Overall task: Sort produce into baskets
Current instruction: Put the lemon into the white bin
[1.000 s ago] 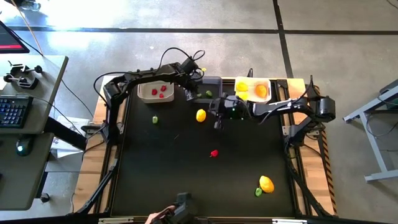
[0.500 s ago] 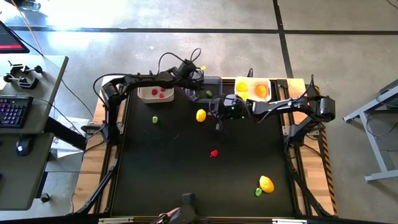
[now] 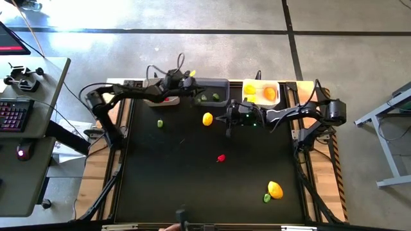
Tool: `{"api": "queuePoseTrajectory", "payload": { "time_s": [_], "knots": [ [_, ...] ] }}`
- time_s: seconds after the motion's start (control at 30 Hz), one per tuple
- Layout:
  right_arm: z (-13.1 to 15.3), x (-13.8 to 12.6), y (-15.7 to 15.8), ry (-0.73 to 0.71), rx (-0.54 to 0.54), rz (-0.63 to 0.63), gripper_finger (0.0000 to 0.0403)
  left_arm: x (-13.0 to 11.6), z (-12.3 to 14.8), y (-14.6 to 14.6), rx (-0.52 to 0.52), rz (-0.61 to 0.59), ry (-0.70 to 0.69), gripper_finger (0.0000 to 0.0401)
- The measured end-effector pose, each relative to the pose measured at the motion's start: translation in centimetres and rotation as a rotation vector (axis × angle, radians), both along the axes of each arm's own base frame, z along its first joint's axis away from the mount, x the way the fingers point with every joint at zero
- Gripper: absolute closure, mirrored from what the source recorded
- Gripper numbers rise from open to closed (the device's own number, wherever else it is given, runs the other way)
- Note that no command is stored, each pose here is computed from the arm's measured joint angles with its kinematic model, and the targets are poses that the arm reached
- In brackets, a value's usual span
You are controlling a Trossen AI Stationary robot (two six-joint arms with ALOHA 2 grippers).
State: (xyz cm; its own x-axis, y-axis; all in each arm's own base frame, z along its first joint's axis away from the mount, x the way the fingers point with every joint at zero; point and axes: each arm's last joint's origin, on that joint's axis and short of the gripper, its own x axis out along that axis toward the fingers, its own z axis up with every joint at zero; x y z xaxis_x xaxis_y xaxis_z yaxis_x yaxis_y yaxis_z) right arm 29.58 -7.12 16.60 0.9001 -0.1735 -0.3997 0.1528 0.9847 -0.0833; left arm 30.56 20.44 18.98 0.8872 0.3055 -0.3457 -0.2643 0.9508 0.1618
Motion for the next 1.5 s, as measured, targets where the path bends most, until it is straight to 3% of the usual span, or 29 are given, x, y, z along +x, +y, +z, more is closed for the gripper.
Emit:
{"api": "queuePoseTrajectory", "payload": {
  "time_s": [0.33,0.5,0.83,1.17,1.3,1.5],
  "knots": [
    [-1.1,-0.4,2.9,0.090,0.163,-0.003,0.0403,-4.3,0.0,-6.1,0.081,-0.091,-0.099,0.0401],
    [0.0,-1.6,5.2,0.170,0.254,-0.061,0.0403,-5.6,-0.2,-8.3,0.063,-0.126,-0.123,0.0401],
    [4.4,-4.4,11.6,0.467,0.558,-0.211,0.0403,-5.7,-1.3,-10.3,0.033,-0.186,-0.125,0.0401],
    [8.6,-7.1,17.5,0.671,0.750,-0.439,0.0399,-5.2,-1.2,-11.7,0.031,-0.236,-0.144,0.0401],
    [9.6,-8.8,19.3,0.734,0.785,-0.522,0.0366,-5.0,-1.2,-12.3,0.021,-0.259,-0.142,0.0401],
    [9.5,-11.2,21.0,0.874,0.826,-0.641,0.0265,-4.8,-1.6,-13.4,-0.007,-0.296,-0.111,0.0401]
  ]
}}
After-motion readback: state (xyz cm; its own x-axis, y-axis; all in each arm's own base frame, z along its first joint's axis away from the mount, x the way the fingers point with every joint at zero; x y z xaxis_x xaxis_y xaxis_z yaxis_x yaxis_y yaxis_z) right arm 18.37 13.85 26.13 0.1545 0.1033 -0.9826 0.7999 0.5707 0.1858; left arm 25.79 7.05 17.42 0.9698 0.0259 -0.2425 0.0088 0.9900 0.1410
